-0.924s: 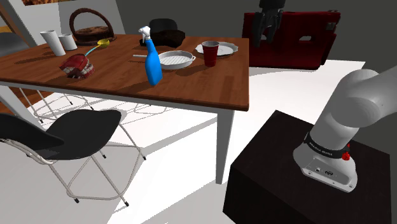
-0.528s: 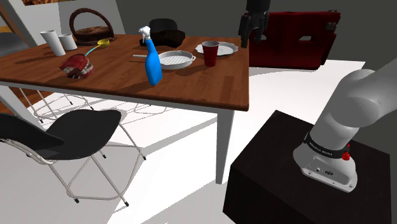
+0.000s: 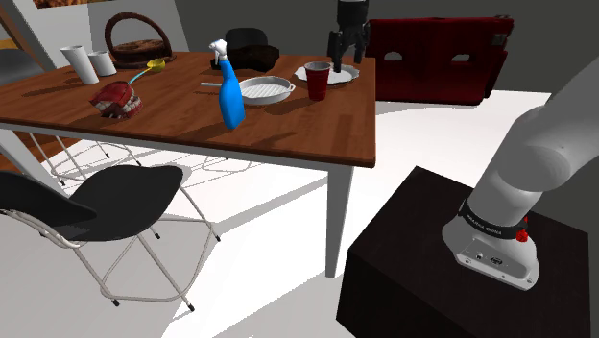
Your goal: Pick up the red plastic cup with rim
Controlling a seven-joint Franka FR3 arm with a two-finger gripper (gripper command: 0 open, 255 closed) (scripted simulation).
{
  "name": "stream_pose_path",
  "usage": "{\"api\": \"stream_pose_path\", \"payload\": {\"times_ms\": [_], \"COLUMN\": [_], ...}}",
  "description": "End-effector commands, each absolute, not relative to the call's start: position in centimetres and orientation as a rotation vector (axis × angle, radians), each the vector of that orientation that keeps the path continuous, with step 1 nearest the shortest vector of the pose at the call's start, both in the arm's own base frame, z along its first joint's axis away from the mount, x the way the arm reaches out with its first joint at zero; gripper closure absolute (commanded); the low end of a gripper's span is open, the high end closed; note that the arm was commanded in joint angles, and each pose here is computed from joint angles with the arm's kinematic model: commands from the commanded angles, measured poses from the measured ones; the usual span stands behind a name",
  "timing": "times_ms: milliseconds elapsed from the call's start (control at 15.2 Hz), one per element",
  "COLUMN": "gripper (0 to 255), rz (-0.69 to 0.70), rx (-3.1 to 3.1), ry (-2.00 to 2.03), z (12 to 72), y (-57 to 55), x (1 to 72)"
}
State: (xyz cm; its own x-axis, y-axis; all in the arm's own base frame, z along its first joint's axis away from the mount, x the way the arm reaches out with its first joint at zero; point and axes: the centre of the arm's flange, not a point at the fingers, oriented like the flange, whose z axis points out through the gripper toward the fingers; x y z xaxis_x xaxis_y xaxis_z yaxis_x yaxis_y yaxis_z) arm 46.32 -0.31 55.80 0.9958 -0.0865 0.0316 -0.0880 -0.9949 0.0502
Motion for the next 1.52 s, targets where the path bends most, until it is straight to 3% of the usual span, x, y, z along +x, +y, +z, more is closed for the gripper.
{"api": "stream_pose_path", "payload": {"times_ms": [0, 792, 1386, 1452], "gripper": [0, 0, 0, 255], "rz": [0.055, 0.106, 0.106, 0.106], "rx": [3.070, 2.971, 2.971, 2.971], "ry": [-0.135, -0.137, -0.137, -0.137], "z": [55.1, 52.5, 48.5, 48.5], "y": [-0.4, -1.9, -1.9, -2.0], "x": [48.8, 63.2, 63.2, 63.2]}}
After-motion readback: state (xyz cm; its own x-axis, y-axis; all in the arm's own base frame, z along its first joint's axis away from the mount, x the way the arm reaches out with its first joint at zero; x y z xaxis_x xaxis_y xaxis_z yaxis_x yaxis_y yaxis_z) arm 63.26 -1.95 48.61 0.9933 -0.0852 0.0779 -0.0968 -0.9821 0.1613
